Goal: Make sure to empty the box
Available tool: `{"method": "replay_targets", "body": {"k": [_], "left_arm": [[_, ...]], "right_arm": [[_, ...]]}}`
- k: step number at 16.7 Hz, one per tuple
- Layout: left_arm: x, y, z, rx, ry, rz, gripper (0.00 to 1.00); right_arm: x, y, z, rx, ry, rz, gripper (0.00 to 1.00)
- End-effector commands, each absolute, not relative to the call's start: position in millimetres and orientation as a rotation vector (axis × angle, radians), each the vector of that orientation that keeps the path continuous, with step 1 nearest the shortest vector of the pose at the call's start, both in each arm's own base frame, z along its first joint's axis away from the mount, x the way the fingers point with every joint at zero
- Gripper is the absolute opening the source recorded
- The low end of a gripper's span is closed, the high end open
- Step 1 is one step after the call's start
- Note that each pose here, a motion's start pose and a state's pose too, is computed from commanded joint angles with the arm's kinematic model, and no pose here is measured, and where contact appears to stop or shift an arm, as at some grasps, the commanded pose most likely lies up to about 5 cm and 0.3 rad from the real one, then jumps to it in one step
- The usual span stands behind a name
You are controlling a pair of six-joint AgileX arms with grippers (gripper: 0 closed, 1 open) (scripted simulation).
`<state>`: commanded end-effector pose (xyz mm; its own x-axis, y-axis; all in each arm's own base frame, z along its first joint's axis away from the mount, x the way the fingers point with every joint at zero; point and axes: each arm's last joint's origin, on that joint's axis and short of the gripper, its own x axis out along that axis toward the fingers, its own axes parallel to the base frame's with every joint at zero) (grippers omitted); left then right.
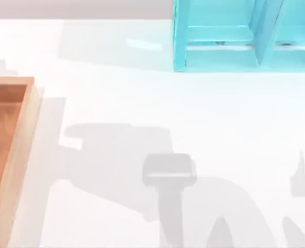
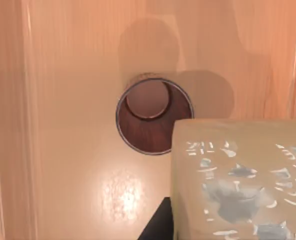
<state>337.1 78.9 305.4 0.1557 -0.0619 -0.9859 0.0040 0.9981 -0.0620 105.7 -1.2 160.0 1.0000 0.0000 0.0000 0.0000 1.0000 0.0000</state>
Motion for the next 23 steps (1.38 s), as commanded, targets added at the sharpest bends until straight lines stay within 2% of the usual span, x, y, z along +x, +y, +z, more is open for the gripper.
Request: {"method": "replay_targets", "body": {"k": [3,6,12,16,23], "left_arm": [[371,70,314,-0.077,1.354,-0.063,0.0],[407,46,305,-0.093,1.351,-0.076,0.0],[464,-58,232,-0.039,1.487,-0.066,0.0],[474,-113,187,0.018,1.562,-0.031,0.0],[474,-117,180,0.024,1.572,-0.029,0.0]], "right_arm": [[106,-1,160,0.0,0.0,0.0,1.0],[106,-1,160,0.0,0.0,0.0,1.0],[106,-1,160,0.0,0.0,0.0,1.0],[106,-1,160,0.0,0.0,0.0,1.0],[106,-1,160,0.0,0.0,0.0,1.0]]}}
